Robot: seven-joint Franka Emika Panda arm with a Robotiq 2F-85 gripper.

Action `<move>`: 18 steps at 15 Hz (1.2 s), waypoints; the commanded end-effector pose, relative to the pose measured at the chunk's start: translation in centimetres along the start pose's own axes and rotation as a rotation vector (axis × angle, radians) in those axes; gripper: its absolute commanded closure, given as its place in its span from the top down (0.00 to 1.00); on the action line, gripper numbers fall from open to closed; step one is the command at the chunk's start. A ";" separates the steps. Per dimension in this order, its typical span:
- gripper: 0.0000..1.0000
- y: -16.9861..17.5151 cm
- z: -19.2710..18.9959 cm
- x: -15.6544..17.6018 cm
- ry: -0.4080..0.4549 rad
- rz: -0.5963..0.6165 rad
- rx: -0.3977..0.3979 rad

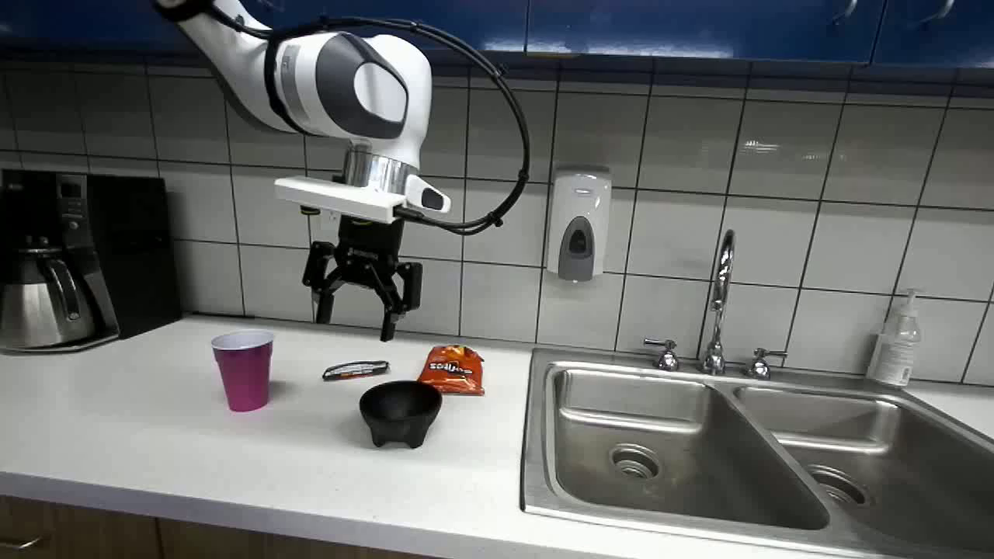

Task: Pick up the green rectangular packet and put it in the black bowl

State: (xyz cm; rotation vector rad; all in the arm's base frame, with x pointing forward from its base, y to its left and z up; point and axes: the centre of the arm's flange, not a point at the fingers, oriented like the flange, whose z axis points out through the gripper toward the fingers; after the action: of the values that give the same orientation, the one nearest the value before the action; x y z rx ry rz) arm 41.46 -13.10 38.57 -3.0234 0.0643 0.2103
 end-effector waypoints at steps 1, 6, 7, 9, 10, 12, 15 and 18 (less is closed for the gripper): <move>1.00 0.0 0.0 0.0 0.000 0.000 0.000; 1.00 0.0 0.0 0.0 0.000 0.000 0.000; 1.00 0.0 0.0 0.0 0.000 0.000 0.000; 1.00 0.0 0.0 0.0 0.000 0.000 0.000; 1.00 0.0 0.0 0.0 0.000 0.000 0.000; 1.00 0.0 0.0 0.0 0.000 0.000 0.000; 1.00 -1.1 0.9 0.3 0.083 0.080 0.002; 1.00 -2.3 2.1 1.2 0.111 0.112 0.026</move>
State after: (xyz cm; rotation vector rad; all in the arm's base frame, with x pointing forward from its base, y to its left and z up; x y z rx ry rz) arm 42.05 -12.13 37.78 -3.0179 0.1697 0.0993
